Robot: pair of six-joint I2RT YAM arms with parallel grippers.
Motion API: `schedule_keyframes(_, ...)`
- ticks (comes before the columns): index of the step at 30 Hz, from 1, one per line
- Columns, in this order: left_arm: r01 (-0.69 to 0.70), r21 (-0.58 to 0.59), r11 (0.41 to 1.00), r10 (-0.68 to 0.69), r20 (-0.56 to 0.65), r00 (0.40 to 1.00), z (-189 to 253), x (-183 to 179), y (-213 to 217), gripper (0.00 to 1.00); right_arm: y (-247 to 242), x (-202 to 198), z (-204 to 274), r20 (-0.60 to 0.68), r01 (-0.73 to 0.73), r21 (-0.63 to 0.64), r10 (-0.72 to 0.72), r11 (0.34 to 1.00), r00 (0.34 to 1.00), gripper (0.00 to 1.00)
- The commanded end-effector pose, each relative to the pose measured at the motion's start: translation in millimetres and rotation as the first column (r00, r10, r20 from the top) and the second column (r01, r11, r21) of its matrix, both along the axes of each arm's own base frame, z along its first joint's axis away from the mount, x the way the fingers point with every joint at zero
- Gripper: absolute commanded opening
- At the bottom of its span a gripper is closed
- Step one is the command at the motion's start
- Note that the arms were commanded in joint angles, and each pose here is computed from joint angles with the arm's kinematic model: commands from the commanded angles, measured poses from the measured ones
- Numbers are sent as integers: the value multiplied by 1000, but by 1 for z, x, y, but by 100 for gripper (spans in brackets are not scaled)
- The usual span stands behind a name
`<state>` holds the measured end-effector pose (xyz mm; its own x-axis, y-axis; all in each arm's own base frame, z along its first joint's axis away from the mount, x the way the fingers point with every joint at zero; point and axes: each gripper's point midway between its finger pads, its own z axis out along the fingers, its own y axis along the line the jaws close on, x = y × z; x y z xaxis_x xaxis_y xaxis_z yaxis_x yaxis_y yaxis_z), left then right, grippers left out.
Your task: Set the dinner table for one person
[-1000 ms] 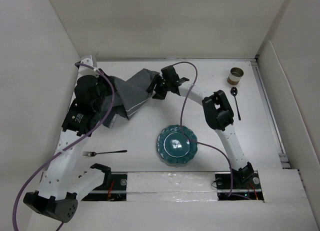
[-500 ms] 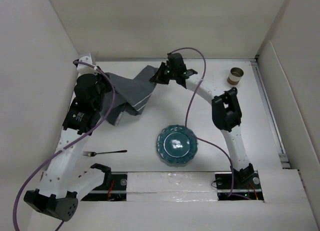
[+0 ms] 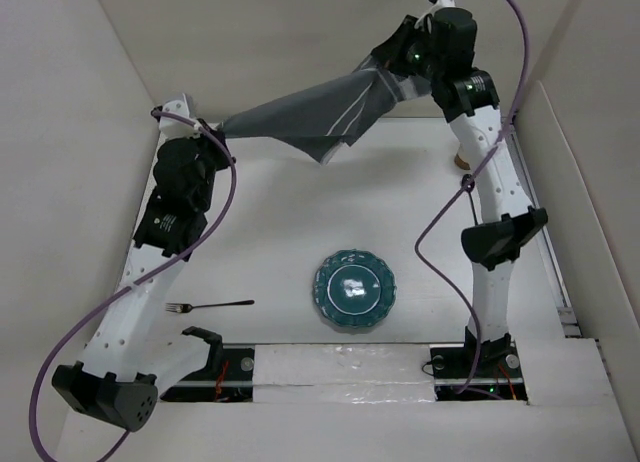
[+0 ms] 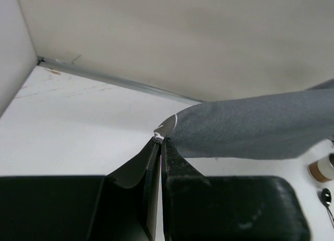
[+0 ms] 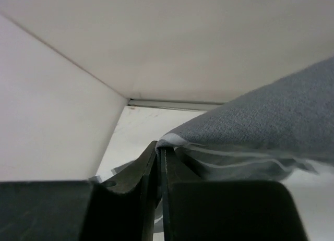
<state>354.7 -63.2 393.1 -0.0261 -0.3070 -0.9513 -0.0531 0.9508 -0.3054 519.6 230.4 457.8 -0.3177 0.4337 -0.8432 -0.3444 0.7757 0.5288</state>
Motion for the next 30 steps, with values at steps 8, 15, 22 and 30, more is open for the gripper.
schedule_keyframes(8, -7, -132, 991, -26, -241, 970, -127, -19, -8, 0, 15, 63, -176, -321, -75, -124, 31, 990, 947, 82)
schedule_keyframes(15, -174, -133, 976, 132, -273, 953, -137, -5, 25, 0, 25, -18, -202, -368, -188, -213, 99, 959, 924, 52)
schedule_keyframes(22, -154, -129, 980, 118, -253, 960, -124, 2, 22, 0, -19, -121, -285, -541, -132, -313, -62, 941, 839, 0)
schedule_keyframes(30, -108, -132, 985, 66, -284, 956, -147, -11, 15, 0, -71, -187, -365, -680, 2, -314, -227, 949, 697, 66)
